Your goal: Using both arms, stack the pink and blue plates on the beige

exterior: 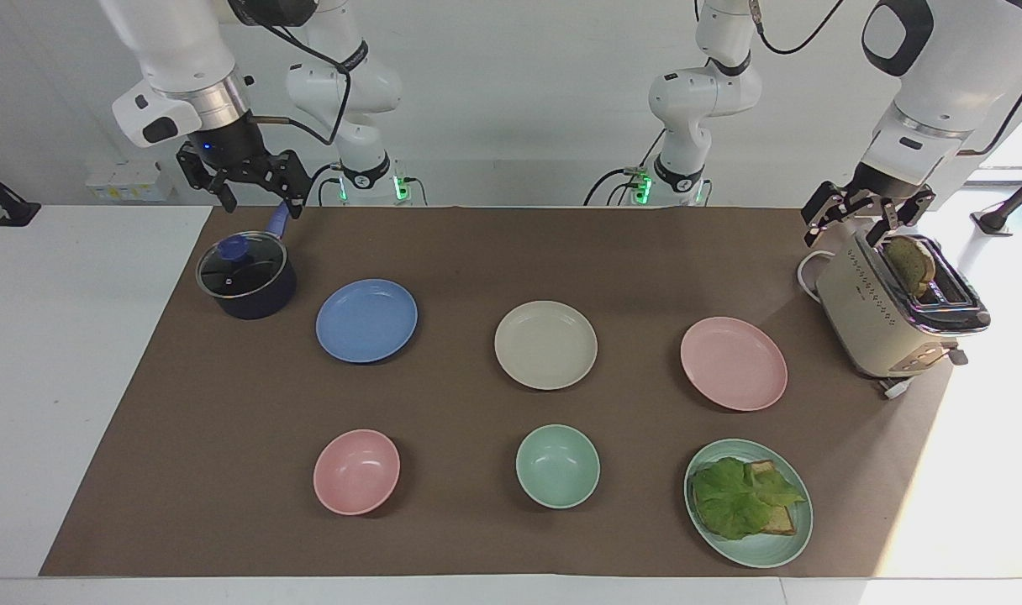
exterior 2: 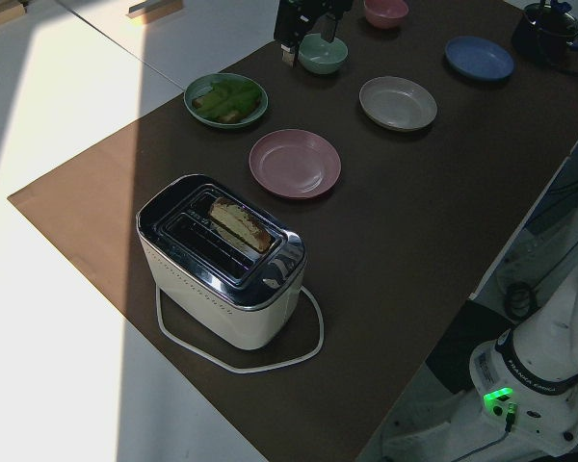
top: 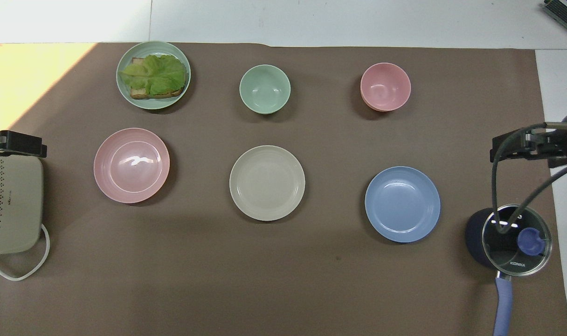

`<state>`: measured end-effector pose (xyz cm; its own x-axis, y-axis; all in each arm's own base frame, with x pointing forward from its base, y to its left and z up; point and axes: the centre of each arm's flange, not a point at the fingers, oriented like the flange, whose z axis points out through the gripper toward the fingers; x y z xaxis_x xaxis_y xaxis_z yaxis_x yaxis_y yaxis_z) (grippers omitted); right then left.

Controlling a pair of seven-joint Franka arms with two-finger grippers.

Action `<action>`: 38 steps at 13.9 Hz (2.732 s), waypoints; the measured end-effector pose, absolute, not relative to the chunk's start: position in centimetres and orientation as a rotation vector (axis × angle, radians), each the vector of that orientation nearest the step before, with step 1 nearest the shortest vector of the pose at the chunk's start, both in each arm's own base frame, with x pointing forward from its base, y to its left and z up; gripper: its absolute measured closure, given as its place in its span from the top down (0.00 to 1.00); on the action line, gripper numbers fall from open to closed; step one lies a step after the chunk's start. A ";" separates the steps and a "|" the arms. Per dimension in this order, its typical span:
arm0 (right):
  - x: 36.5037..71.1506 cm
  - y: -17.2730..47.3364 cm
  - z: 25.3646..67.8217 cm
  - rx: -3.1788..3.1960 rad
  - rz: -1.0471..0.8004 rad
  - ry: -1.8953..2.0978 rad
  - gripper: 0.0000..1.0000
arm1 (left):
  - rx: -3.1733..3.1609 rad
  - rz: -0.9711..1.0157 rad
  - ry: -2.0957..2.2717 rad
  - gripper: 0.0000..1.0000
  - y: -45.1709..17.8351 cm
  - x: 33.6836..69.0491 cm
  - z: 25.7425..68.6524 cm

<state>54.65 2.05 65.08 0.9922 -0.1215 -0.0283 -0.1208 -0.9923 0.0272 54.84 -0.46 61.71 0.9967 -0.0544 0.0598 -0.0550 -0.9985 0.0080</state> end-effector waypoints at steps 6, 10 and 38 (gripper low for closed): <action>54.7 1.9 65.1 3.110 -0.047 -0.193 1.00 | 3.129 0.091 -0.085 1.00 -0.4 54.8 61.7; 54.7 1.9 65.1 3.110 -0.047 -0.193 1.00 | 3.129 0.067 -0.086 1.00 -0.4 55.0 60.9; 54.7 1.4 65.1 3.109 -0.047 -0.208 1.00 | 3.096 -0.201 0.135 1.00 2.3 57.7 33.5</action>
<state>54.66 1.38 65.09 0.9906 -0.1338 -0.0282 -0.1331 -0.9907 0.0273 57.69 2.29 33.53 0.9878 0.0845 -0.1308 0.0891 -0.9956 0.0300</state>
